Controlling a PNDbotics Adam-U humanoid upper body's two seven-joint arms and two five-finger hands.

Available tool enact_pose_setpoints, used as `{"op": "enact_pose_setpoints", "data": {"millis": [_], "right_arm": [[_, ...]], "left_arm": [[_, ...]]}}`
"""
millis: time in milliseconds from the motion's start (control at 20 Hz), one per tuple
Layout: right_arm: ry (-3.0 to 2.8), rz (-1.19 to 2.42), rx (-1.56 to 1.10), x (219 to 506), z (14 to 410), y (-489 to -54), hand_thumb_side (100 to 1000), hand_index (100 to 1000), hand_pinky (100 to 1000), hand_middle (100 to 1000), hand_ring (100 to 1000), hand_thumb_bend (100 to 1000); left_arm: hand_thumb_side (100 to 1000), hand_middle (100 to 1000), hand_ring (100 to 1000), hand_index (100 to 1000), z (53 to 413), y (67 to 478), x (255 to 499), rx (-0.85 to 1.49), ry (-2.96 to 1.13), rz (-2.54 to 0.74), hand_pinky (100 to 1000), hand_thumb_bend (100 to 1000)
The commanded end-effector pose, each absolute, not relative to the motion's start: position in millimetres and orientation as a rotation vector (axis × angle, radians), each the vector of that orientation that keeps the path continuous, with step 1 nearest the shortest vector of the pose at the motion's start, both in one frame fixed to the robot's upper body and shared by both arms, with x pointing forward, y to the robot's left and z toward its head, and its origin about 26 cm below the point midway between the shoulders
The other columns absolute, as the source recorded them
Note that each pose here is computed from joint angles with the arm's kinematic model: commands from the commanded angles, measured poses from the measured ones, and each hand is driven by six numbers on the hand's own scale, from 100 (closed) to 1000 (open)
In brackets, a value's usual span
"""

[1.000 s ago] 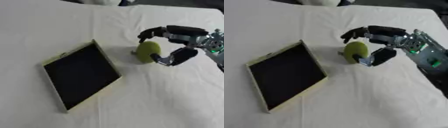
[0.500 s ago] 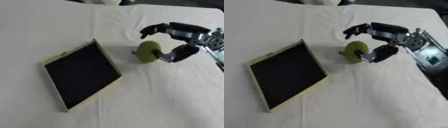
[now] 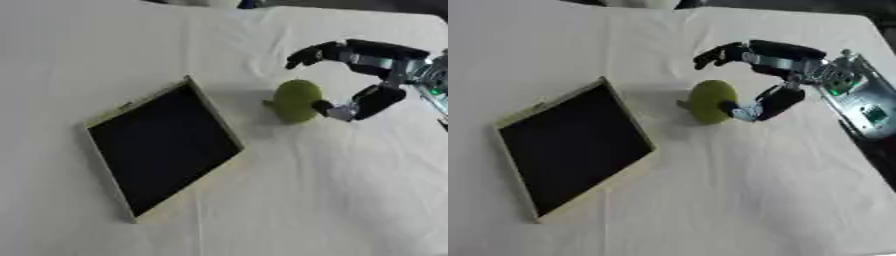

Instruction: Pick up objects on the table and place them in the box.

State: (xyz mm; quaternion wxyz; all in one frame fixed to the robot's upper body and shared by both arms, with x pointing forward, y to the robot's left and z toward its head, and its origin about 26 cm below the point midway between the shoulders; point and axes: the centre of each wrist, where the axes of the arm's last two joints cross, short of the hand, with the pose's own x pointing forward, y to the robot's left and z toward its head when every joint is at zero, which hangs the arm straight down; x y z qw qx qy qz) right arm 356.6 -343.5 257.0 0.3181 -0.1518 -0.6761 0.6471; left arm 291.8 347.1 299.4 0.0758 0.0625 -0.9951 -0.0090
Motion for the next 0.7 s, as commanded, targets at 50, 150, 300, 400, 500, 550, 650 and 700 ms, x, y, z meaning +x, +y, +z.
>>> {"op": "enact_pose_setpoints", "data": {"millis": [50,150,300,400,500,550,650,700], "right_arm": [[-1.73,1.745,-0.49,356,268,-351,100,1000,925,882,1000,218],[-1.72,1.746,-0.499,358,266,-352,100,1000,925,881,1000,214],[-1.706,1.736,-0.505,360,264,-354,100,1000,926,881,1000,211],[-1.7,1.728,-0.51,362,263,-355,100,1000,926,880,1000,207],[-1.693,1.722,-0.513,364,262,-356,100,1000,927,880,1000,196],[-1.686,1.722,-0.513,365,261,-356,100,1000,927,881,1000,193],[-1.667,1.723,-0.51,368,259,-357,100,1000,929,882,1000,193],[-1.654,1.725,-0.511,369,258,-357,100,1000,929,883,1000,190]], "left_arm": [[490,593,692,706,309,346,287,0.192,-3.015,-0.07,606,100],[489,593,692,706,310,346,287,0.191,-3.016,-0.071,606,100],[490,593,692,706,310,346,287,0.188,-3.015,-0.072,606,100],[491,593,692,706,309,346,287,0.187,-3.014,-0.074,606,100],[492,593,693,706,309,346,287,0.186,-3.013,-0.077,605,100],[493,593,693,705,309,345,287,0.185,-3.013,-0.077,605,100],[494,594,693,705,309,345,287,0.184,-3.013,-0.077,605,100],[493,594,693,705,309,345,287,0.183,-3.014,-0.077,605,100]]}}
